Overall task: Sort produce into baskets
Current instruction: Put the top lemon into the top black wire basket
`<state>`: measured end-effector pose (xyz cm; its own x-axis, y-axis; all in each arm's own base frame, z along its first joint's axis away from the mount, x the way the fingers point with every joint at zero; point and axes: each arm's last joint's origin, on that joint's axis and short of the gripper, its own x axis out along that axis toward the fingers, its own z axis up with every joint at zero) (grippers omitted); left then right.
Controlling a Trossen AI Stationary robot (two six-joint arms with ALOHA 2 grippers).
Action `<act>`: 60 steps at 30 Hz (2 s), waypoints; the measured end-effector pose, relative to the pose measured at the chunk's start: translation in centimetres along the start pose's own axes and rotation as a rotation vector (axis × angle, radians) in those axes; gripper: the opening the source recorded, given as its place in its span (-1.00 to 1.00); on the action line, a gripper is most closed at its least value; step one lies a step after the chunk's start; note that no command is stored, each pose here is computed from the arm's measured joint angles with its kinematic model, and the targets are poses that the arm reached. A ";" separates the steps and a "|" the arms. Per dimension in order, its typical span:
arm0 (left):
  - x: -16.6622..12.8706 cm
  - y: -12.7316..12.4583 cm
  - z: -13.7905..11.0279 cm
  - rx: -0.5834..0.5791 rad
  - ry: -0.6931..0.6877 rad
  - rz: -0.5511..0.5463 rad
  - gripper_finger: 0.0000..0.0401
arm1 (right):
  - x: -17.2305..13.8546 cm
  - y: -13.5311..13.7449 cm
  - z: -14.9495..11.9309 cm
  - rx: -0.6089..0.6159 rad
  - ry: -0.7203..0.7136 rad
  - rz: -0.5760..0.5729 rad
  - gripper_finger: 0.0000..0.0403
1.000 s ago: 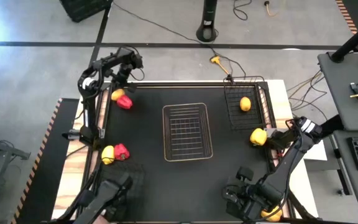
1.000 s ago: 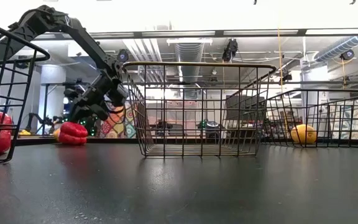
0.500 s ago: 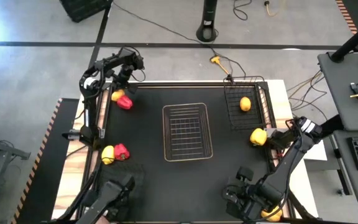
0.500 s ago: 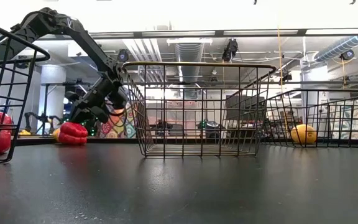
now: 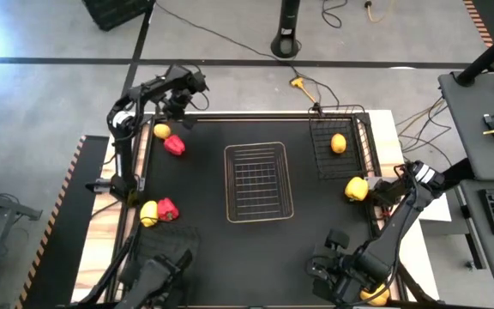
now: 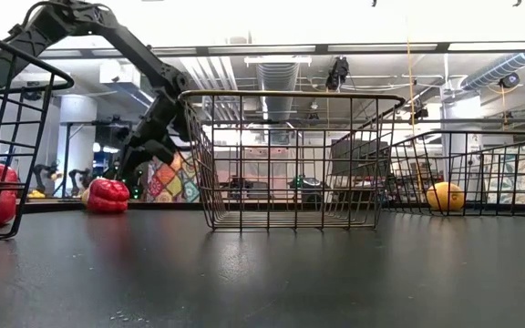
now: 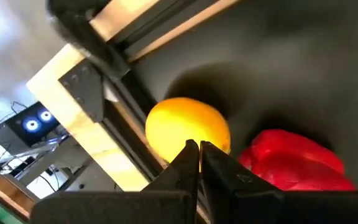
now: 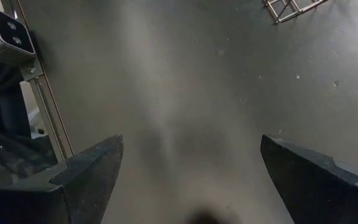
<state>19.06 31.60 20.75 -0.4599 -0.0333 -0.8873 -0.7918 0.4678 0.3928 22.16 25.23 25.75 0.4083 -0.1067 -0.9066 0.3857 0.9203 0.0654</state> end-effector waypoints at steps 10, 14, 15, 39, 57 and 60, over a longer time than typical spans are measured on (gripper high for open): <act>0.9 1.5 -0.5 -0.050 0.053 0.000 -0.82 | 0.0 0.0 0.1 0.000 -0.027 -0.007 0.85; 1.0 1.6 -0.5 -0.068 0.058 0.000 -0.53 | 0.0 0.0 0.1 -0.004 -0.028 -0.008 0.85; 1.0 1.6 -0.6 -0.083 0.059 -0.001 -0.44 | 0.0 0.0 0.1 -0.010 -0.028 -0.008 0.85; 1.5 2.2 -0.2 -0.061 0.055 -0.144 0.28 | -0.1 0.0 0.0 -0.043 -0.074 -0.025 0.85; 3.7 1.7 0.0 -0.191 0.082 -0.121 0.41 | -0.1 0.0 0.0 -0.051 -0.075 -0.028 0.85; 2.9 2.1 -0.6 -0.162 0.102 -0.066 0.42 | -0.1 -0.1 0.0 -0.055 -0.074 -0.032 0.85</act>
<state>15.85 31.99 19.15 -0.4370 -0.1526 -0.8864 -0.8721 0.3133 0.3760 22.10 25.16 25.83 0.4576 -0.1624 -0.8742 0.3545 0.9350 0.0119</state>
